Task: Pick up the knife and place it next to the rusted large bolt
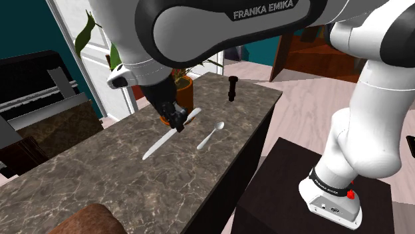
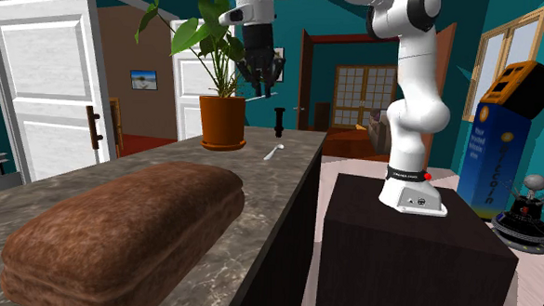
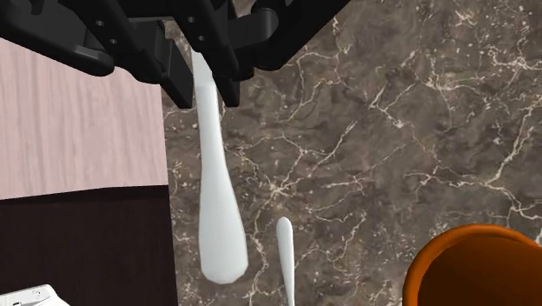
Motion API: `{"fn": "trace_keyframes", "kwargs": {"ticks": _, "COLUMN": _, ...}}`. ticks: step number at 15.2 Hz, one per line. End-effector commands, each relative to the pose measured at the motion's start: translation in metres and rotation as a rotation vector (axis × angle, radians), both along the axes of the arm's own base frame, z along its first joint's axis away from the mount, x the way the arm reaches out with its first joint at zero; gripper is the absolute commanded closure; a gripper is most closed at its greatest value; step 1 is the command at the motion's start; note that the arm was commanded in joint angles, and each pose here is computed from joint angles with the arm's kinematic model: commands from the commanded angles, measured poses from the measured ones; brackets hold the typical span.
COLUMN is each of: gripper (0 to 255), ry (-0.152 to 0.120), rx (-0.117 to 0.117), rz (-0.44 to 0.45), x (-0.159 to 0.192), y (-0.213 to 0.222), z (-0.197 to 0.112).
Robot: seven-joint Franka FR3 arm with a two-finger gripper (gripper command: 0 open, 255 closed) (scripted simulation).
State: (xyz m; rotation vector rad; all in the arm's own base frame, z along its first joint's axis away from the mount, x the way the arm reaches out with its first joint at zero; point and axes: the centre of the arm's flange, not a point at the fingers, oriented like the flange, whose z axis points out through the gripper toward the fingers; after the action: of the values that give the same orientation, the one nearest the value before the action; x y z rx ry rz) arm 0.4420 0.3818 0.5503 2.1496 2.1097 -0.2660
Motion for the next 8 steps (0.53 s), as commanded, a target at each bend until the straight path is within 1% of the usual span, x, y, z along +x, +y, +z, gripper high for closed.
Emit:
{"fn": "trace_keyframes", "kwargs": {"ticks": 1, "gripper": 255, "ry": 0.000, "rx": 0.000, "rz": 0.001, "x": -0.003, "y": -0.027, "z": 0.003}}
{"fn": "trace_keyframes", "kwargs": {"ticks": 8, "gripper": 255, "ry": 0.000, "rx": 0.000, "rz": 0.001, "x": -0.011, "y": -0.119, "z": 0.003}}
